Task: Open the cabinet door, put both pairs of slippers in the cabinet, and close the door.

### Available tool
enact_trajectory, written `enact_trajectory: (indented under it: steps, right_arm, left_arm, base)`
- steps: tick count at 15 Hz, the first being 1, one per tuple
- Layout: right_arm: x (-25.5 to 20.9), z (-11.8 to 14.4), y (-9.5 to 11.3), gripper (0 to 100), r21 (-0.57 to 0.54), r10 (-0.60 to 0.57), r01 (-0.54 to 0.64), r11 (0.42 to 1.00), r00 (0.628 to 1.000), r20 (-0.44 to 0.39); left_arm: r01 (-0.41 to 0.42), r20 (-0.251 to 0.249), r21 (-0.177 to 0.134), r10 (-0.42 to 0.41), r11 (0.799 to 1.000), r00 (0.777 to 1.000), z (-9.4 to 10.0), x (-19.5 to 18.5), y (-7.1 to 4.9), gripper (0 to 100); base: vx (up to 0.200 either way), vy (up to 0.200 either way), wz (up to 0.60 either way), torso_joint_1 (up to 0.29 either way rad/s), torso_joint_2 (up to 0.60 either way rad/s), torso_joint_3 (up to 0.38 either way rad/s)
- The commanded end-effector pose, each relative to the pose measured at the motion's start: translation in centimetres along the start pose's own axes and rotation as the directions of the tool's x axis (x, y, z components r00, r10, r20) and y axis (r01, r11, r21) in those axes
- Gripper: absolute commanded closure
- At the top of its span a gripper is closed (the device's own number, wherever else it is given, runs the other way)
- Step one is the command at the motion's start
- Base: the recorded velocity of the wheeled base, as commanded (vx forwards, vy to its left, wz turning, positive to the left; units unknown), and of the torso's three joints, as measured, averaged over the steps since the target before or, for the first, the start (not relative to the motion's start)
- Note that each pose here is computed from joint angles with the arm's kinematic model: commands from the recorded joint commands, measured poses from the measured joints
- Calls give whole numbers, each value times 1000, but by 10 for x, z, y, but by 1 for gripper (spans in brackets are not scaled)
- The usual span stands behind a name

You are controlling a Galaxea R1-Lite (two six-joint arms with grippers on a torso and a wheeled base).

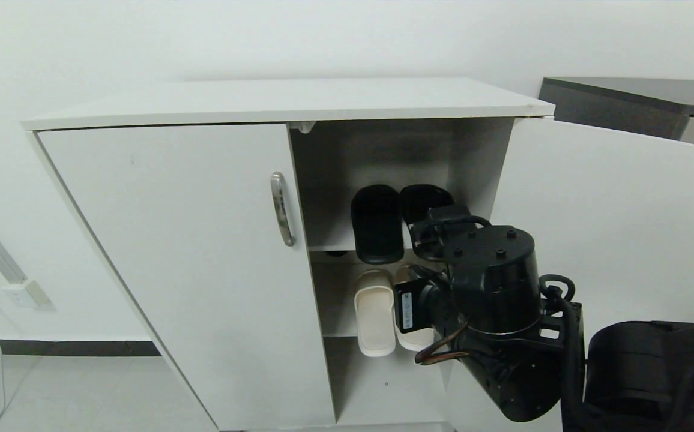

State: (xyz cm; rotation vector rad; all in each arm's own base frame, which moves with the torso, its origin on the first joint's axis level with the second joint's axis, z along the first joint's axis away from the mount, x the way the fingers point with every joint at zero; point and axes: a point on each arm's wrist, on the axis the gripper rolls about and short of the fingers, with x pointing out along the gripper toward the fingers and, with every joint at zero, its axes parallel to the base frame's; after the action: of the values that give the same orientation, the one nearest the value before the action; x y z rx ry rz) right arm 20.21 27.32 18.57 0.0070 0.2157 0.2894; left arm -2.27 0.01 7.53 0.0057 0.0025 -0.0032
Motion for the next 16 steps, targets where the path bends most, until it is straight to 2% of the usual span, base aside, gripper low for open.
enact_trajectory:
  steps: [1,15,16]
  right_arm:
    - [2,-3,1,100,-7,0,0,1000,1000,-9]
    - [6,-16,0,100,-25,-8,7,1000,999,-32]
    - [4,-17,-1,100,-23,12,-12,1000,999,-35]
  left_arm:
    - [0,-1,0,0,1000,1000,0,0,0,100]
    - [0,1,-1,0,1000,1000,0,0,0,100]
    - [-2,3,-1,2,1000,1000,0,0,0,100]
  base:
    - [-200,0,0,12,7,2]
    - [-200,0,0,1,3,1]
    - [0,0,0,0,0,0]
